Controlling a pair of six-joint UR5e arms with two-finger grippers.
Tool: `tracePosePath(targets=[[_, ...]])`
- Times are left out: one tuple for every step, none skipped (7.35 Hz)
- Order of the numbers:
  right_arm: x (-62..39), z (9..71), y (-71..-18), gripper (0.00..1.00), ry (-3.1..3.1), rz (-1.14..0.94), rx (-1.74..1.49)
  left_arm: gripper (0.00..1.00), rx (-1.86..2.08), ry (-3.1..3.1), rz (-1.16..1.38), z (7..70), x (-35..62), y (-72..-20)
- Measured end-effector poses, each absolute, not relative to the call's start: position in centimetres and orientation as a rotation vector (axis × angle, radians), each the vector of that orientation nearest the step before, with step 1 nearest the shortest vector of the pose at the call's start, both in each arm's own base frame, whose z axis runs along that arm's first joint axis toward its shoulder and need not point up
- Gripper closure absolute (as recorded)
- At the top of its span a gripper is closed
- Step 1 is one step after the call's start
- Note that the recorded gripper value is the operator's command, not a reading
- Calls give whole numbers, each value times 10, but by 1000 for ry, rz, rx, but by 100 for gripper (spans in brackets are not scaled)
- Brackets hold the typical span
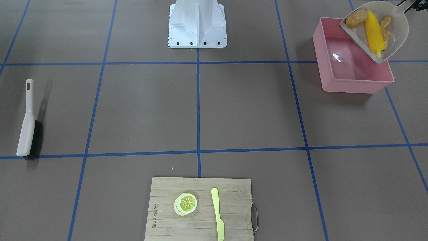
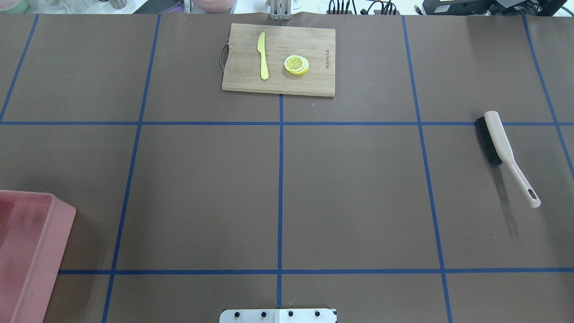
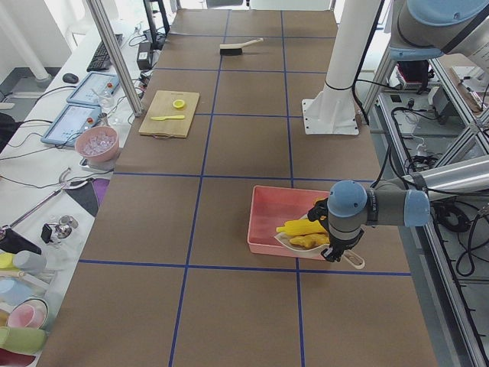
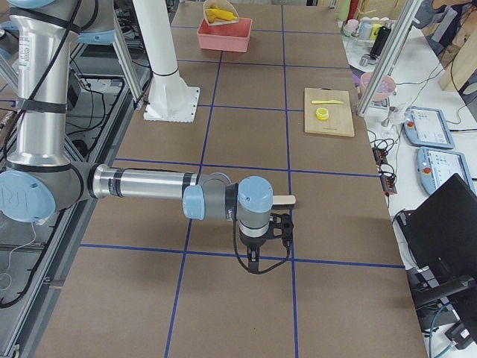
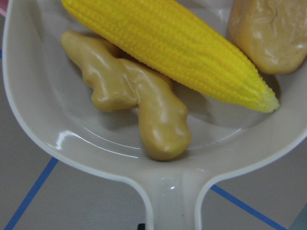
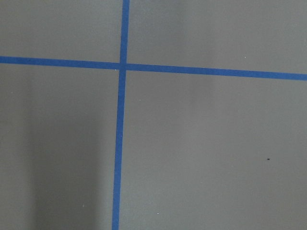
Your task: Sweep and dump trash into bin
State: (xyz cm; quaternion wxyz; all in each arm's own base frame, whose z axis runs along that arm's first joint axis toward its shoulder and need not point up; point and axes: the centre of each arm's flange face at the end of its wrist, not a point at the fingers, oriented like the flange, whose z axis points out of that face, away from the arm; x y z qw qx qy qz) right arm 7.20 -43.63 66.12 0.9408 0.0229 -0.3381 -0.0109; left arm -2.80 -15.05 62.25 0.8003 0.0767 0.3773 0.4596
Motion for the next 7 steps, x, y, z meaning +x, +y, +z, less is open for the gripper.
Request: tracePosePath(targets=[[72,661,-436,0,-697,-22,47,100,139,802,986,604,-27,-156],[71,661,-436,0,-703,-22,46,100,110,785,990,589,-27,-159],[71,661,-436,0,-710,-20,45,100,75,766,992,583,-28,-159],[70,660,-436,0,-721,-17,44,100,31,748,992,583,-29,-157],[69,658,-437,0,-732,-13,44,100,-28,740,987,585,-31,-154],[68,656,-438,0,-744,-11,43,100,-92,731,983,587,-32,-149],[67,654,-439,0,-754,1,38,100,-135,716,990,588,-35,-146]])
